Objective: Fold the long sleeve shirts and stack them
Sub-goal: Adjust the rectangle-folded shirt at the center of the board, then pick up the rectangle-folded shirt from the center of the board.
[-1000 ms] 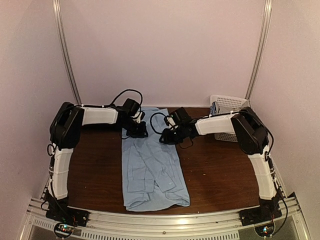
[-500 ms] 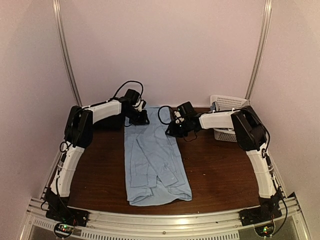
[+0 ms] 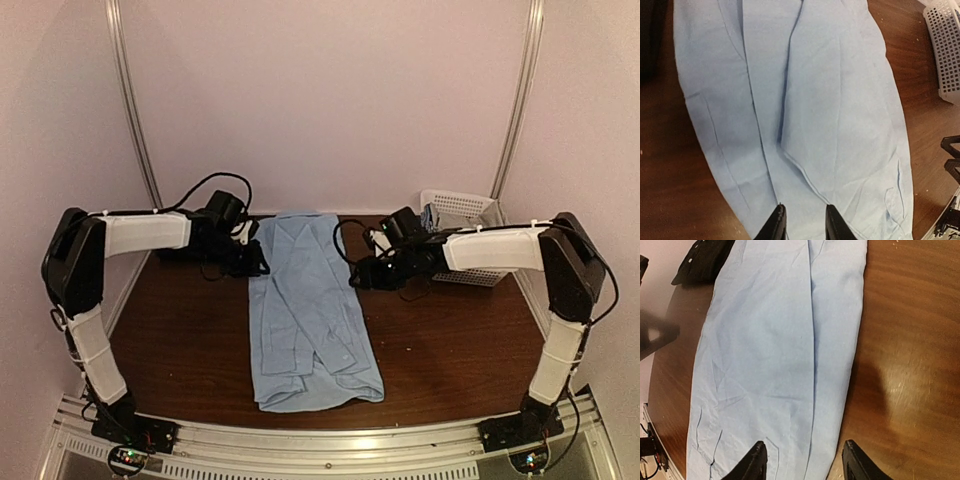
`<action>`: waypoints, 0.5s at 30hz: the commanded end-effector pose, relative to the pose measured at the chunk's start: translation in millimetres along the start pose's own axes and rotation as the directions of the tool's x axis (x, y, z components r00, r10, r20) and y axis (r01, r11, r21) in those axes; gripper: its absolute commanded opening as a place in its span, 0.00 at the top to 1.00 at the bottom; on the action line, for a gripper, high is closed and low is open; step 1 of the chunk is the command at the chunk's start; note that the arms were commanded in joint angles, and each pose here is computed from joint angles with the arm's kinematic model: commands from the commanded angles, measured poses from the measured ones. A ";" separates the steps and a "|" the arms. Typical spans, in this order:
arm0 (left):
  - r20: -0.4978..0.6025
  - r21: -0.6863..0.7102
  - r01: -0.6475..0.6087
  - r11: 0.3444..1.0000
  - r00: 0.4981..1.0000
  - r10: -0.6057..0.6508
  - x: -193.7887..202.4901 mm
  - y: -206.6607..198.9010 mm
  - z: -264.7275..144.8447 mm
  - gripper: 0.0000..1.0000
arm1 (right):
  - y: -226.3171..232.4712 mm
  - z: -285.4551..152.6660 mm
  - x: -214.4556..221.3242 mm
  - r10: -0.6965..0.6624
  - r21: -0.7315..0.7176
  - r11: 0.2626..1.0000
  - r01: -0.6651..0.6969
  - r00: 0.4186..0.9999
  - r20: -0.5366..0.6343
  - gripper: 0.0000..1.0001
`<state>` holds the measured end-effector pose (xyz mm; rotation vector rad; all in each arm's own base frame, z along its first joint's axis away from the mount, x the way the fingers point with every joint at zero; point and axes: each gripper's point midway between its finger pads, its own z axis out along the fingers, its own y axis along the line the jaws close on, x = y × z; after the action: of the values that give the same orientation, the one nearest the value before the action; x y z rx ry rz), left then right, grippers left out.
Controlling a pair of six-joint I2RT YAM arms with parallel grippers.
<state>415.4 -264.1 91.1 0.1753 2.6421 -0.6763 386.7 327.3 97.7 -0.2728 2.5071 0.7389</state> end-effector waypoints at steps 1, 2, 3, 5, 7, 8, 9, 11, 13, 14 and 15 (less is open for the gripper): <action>0.042 0.078 0.045 0.996 0.998 -0.048 39.8 -22.5 -31.8 0.72 | 4.6 -21.5 53.6 -0.021 0.014 1.000 0.022 0.999 -0.045 0.45; 0.033 0.082 0.062 0.995 0.997 -0.065 54.6 -23.3 -37.0 0.72 | 6.3 -27.7 62.0 -0.016 0.004 1.000 0.016 0.999 -0.049 0.45; 0.022 0.077 0.092 0.993 0.995 -0.094 69.9 -21.6 -40.3 0.71 | 7.7 -33.0 71.0 -0.008 -0.007 1.000 0.008 0.998 -0.056 0.44; 0.007 0.080 0.120 0.990 0.993 -0.121 97.7 -22.2 -47.1 0.71 | 9.0 -43.2 87.2 0.001 -0.013 1.000 -0.002 0.998 -0.065 0.43; -0.013 0.078 0.144 0.987 0.990 -0.143 123.3 -24.0 -52.4 0.70 | 14.3 -52.7 103.5 -0.005 -0.025 1.000 0.003 0.997 -0.073 0.41; -0.028 0.072 0.158 0.985 0.987 -0.157 138.8 -22.1 -53.0 0.70 | 15.2 -56.2 112.5 0.000 -0.025 1.000 -0.002 0.997 -0.081 0.41; -0.038 0.074 0.166 0.983 0.986 -0.164 149.2 -23.5 -54.4 0.69 | 16.2 -59.7 118.6 0.005 -0.032 0.999 -0.008 0.997 -0.083 0.41; -0.055 0.070 0.182 0.981 0.982 -0.178 167.0 -25.3 -56.5 0.68 | 16.9 -63.7 134.4 0.020 -0.052 0.998 -0.025 0.995 -0.102 0.41; -0.086 0.074 0.193 0.978 0.979 -0.187 187.2 -28.1 -55.4 0.65 | 16.5 -65.0 149.6 0.027 -0.061 0.998 -0.034 0.992 -0.121 0.40; -0.098 0.070 0.200 0.977 0.976 -0.192 196.3 -28.0 -54.9 0.63 | 17.6 -65.5 157.1 0.023 -0.064 0.997 -0.032 0.991 -0.132 0.40; -0.103 0.062 0.206 0.977 0.975 -0.199 203.9 -27.2 -54.8 0.61 | 18.4 -65.1 164.2 0.019 -0.063 0.998 -0.028 0.990 -0.142 0.39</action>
<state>215.9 -251.2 61.6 0.0574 2.7865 -0.8019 230.3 296.4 72.5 -0.3551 2.6214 0.8046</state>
